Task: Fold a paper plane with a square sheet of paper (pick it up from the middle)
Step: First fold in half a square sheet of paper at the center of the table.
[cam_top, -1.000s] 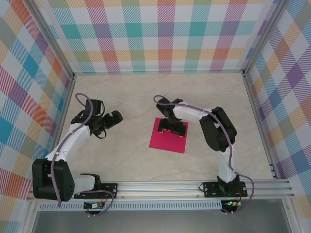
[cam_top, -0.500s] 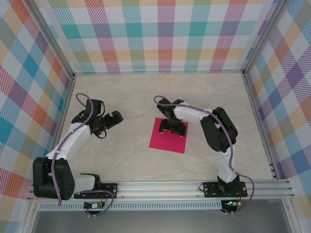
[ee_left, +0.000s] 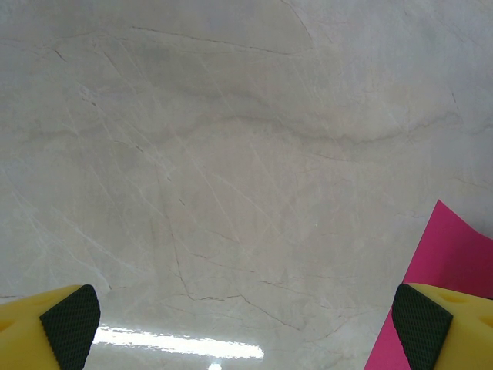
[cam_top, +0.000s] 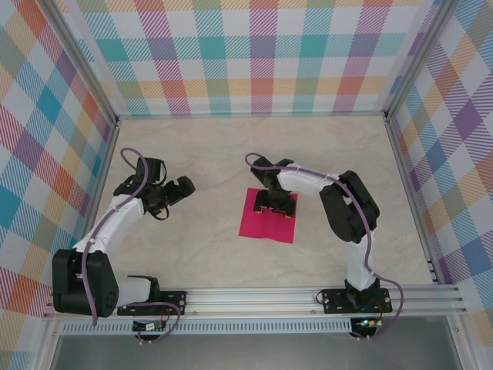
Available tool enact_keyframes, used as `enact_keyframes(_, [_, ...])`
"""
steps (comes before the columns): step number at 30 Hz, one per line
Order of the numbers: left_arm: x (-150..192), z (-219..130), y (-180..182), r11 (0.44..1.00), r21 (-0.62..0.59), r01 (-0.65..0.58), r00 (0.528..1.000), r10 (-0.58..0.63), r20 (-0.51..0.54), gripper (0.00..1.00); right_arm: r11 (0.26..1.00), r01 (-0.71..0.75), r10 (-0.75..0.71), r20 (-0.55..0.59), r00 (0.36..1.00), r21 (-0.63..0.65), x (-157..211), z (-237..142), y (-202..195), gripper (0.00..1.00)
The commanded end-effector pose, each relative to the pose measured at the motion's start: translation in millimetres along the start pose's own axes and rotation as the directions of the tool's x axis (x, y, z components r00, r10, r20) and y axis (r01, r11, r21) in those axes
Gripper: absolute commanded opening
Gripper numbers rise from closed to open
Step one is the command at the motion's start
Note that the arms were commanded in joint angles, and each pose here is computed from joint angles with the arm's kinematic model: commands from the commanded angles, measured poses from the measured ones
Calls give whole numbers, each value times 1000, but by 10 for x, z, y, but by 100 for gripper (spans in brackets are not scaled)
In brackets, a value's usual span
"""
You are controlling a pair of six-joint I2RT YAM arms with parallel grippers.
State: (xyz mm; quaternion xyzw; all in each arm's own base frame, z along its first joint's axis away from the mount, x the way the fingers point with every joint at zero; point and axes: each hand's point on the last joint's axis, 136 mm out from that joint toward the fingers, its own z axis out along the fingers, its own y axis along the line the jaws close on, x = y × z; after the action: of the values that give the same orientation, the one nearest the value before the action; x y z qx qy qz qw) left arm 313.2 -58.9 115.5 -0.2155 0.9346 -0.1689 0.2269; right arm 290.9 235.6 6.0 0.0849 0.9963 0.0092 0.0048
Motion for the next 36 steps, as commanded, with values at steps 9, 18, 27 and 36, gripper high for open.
enact_keyframes(9, [184,57,-41,1000,22,2,997,-1,-80,99,997,43,-40,57,998,-69,-35,19,23,52])
enact_keyframes(18, [387,46,-296,988,150,35,990,-14,-141,92,878,142,-67,176,982,-457,-2,-681,544,27])
enact_keyframes(27, [789,148,-826,893,436,111,980,-25,-199,84,582,163,-114,118,986,-797,249,-1025,1024,32])
enact_keyframes(36, [1001,145,-1125,771,615,167,967,-8,-253,95,429,81,-127,29,991,-900,208,-1127,1039,35])
